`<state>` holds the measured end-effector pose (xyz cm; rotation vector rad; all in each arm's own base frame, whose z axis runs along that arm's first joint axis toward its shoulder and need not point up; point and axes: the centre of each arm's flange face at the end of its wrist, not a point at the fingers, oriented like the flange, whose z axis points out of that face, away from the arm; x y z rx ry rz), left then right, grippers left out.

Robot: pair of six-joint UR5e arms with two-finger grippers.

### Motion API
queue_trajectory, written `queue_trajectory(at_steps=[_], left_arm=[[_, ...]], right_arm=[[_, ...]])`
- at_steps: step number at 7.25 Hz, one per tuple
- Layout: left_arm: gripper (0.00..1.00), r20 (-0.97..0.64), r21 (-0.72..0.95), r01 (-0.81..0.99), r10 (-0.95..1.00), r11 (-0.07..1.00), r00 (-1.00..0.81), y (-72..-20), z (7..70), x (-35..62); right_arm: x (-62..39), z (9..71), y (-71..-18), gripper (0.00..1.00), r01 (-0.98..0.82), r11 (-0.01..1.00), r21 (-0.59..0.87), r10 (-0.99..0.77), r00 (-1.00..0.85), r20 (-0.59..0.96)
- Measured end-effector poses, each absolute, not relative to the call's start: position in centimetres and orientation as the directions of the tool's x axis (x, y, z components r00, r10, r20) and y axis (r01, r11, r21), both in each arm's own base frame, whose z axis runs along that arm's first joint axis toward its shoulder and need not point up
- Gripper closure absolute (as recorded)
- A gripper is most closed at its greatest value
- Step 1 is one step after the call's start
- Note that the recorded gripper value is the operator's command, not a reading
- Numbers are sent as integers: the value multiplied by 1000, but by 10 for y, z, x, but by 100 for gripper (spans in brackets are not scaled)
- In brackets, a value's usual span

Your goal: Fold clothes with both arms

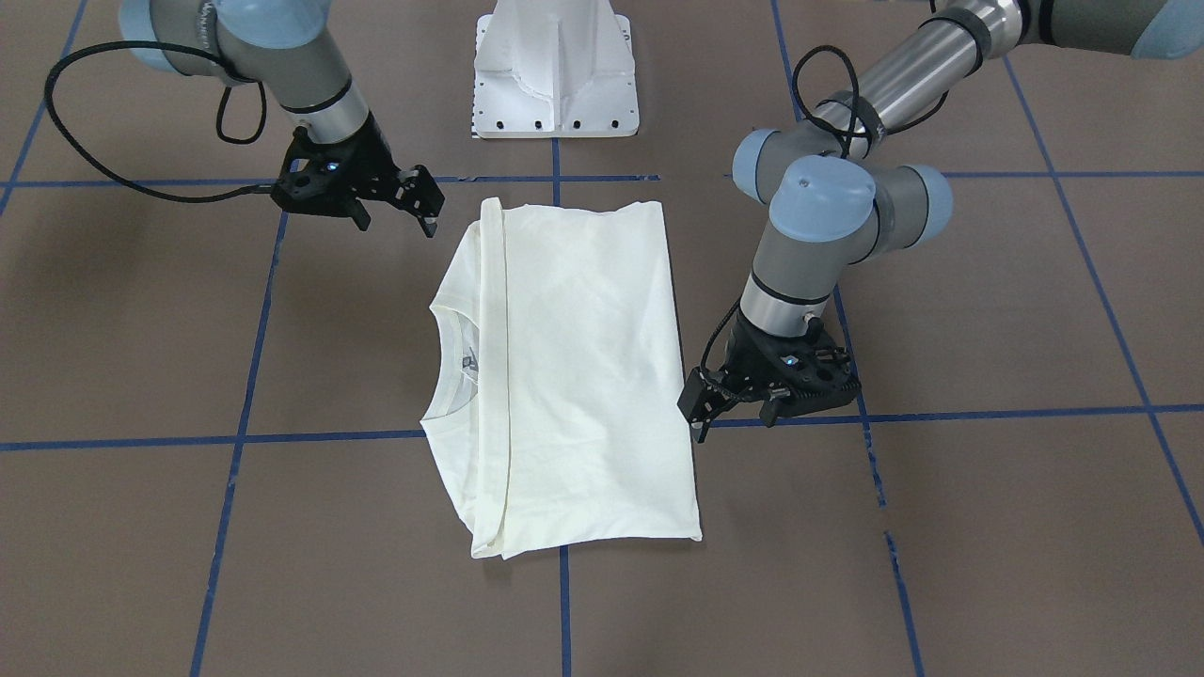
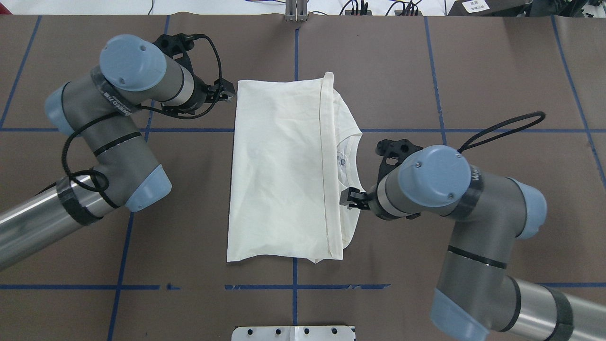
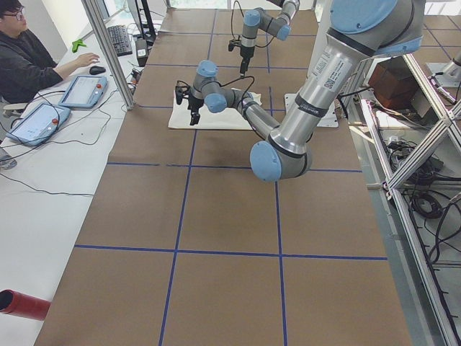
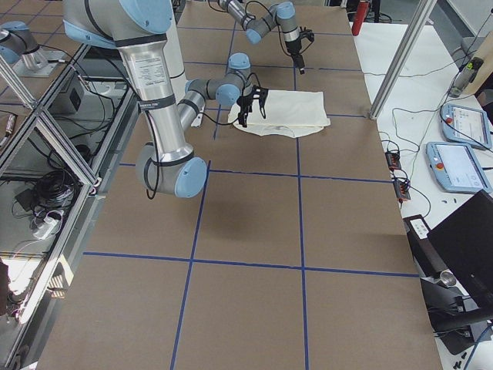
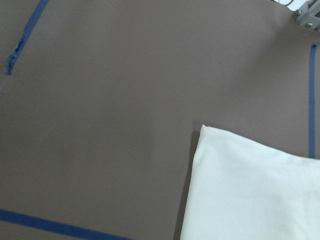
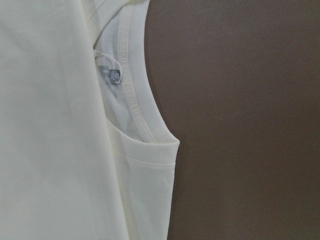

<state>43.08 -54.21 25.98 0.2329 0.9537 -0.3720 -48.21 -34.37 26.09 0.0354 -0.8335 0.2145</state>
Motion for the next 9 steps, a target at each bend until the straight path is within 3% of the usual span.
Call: queue_trajectory(at_steps=[3, 9], left_arm=[[0, -829, 46, 330, -149, 943, 540, -479, 246, 413], [0, -829, 37, 315, -147, 948, 539, -467, 249, 419]], right_arm=[[-550, 244, -311, 0, -115, 990, 82, 29, 732, 681], [-598, 259, -296, 0, 40, 989, 145, -114, 828, 548]])
